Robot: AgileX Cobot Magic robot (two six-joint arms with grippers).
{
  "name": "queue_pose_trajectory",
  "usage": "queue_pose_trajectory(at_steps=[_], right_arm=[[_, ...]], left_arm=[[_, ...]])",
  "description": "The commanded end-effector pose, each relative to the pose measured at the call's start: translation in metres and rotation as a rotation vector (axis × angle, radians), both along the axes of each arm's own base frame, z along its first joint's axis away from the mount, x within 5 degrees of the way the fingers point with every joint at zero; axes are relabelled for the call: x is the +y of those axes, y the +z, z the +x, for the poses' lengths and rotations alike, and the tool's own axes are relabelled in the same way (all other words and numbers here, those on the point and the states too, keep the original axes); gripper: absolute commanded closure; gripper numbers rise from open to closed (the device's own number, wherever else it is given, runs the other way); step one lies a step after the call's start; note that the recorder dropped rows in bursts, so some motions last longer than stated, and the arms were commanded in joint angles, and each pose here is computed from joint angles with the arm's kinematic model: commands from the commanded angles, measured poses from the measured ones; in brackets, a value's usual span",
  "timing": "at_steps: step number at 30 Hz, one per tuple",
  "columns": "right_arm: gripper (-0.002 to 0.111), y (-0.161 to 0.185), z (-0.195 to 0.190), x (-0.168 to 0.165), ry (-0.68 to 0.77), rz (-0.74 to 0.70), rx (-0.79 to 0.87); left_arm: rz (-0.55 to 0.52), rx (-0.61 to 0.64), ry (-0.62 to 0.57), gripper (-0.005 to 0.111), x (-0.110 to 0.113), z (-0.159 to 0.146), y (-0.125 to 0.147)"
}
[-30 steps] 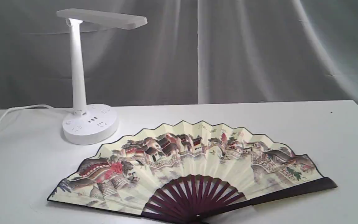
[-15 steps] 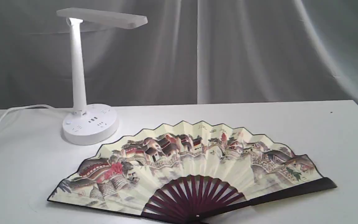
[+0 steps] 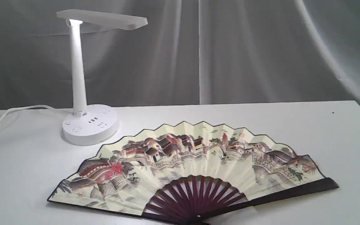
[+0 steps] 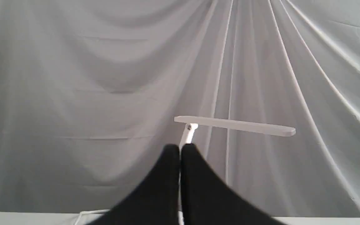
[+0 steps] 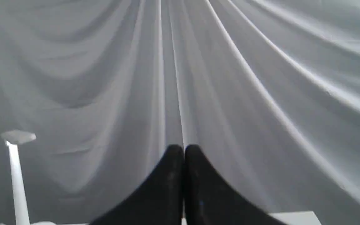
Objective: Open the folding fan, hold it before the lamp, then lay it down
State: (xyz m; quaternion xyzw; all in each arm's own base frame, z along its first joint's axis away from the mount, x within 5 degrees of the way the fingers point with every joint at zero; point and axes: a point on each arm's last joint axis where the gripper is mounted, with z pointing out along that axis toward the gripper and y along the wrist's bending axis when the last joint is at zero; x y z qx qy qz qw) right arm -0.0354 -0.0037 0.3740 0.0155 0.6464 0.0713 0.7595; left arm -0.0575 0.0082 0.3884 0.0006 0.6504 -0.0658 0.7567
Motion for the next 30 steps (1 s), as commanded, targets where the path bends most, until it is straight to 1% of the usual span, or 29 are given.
queue_pose_trajectory(at_steps=[1,5,7,9,11,13,17,19,20,23,24,25,27,29,30], right_arm=[[0.108,-0.003,0.008,0.002,0.009,-0.003,-0.071],[0.108,-0.018,0.023,0.003,0.006,-0.023,-0.049],[0.108,-0.027,0.03,0.003,0.004,-0.033,-0.031],[0.108,-0.033,0.034,0.004,0.014,-0.021,-0.014],[0.108,-0.037,0.038,0.005,0.02,-0.009,-0.027],[0.108,-0.044,0.043,0.005,0.022,-0.004,-0.031],[0.108,-0.071,0.061,0.007,0.02,0.002,-0.031],[0.108,-0.084,0.068,0.007,0.006,-0.04,-0.041],[0.108,-0.096,0.074,0.007,0.005,-0.051,-0.024],[0.108,-0.121,0.083,0.008,-0.013,-0.125,-0.048],[0.108,-0.128,0.085,0.008,-0.014,-0.128,-0.045],[0.108,-0.139,0.088,0.008,-0.014,-0.143,-0.025],[0.108,-0.156,0.091,0.008,-0.011,-0.148,0.023],[0.108,-0.159,0.091,0.008,-0.009,-0.149,0.041],[0.108,-0.164,0.092,0.008,-0.006,-0.154,0.104]], left_arm=[[0.03,-0.015,0.022,0.107,-0.001,0.023,-0.015],[0.064,0.104,0.041,0.107,-0.002,0.049,-0.049],[0.049,0.165,0.02,0.107,-0.005,0.059,-0.066],[0.048,0.201,0.013,0.107,-0.006,0.068,-0.081],[0.033,0.214,-0.002,0.107,-0.009,0.077,-0.095],[-0.002,0.168,-0.023,0.107,-0.011,0.083,-0.101],[-0.021,0.161,-0.032,0.107,-0.013,0.093,-0.119],[-0.021,0.165,-0.031,0.107,-0.013,0.097,-0.128],[-0.015,0.173,-0.029,0.107,-0.013,0.099,-0.133],[0.04,0.235,-0.011,0.107,-0.012,0.105,-0.156],[0.054,0.253,-0.007,0.107,-0.012,0.106,-0.162],[0.068,0.272,-0.004,0.107,-0.012,0.108,-0.17],[0.07,0.262,-0.006,0.107,-0.013,0.11,-0.18],[0.068,0.288,-0.006,0.107,-0.013,0.111,-0.188],[0.069,0.297,-0.007,0.107,-0.013,0.112,-0.193]])
